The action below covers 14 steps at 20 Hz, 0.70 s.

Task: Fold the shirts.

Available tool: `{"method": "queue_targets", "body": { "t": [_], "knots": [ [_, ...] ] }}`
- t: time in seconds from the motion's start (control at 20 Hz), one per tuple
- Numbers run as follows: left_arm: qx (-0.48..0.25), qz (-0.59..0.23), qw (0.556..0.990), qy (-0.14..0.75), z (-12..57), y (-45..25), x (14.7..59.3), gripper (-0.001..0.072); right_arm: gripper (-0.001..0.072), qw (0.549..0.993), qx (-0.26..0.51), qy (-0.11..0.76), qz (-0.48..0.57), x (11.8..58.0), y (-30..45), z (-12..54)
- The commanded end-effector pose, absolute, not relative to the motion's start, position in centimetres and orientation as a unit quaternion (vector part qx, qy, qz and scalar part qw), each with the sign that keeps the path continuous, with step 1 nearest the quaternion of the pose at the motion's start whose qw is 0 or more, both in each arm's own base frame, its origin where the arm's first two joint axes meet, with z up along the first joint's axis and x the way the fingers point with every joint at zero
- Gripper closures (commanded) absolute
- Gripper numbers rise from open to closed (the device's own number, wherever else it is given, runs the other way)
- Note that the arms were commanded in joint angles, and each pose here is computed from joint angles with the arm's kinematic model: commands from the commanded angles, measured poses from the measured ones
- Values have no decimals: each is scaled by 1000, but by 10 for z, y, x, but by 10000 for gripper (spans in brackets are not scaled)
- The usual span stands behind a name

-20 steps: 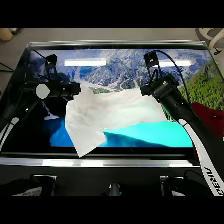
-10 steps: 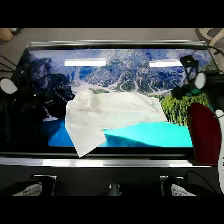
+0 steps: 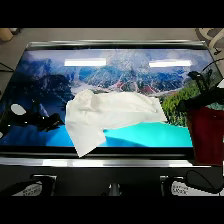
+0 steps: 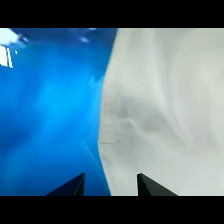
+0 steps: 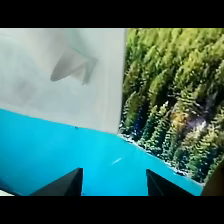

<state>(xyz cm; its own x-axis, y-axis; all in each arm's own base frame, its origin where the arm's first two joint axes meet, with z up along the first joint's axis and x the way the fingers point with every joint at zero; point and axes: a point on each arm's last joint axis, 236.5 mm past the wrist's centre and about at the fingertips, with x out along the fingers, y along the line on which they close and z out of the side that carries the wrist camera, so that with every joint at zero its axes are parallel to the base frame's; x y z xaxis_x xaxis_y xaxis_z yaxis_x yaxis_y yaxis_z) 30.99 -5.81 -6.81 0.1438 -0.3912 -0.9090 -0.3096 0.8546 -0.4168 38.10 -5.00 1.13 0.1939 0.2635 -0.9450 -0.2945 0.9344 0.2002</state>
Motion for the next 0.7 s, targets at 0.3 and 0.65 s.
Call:
{"method": "queue_targets", "body": {
  "t": [0.3,0.65],
  "knots": [
    [-279,-28,706,651,-98,-75,320,318,322,745,9,632,213,374,-43,-13],
    [-272,-36,706,653,-107,-90,322,587,256,729,23,650,213,359,-39,-38]
  ]
}}
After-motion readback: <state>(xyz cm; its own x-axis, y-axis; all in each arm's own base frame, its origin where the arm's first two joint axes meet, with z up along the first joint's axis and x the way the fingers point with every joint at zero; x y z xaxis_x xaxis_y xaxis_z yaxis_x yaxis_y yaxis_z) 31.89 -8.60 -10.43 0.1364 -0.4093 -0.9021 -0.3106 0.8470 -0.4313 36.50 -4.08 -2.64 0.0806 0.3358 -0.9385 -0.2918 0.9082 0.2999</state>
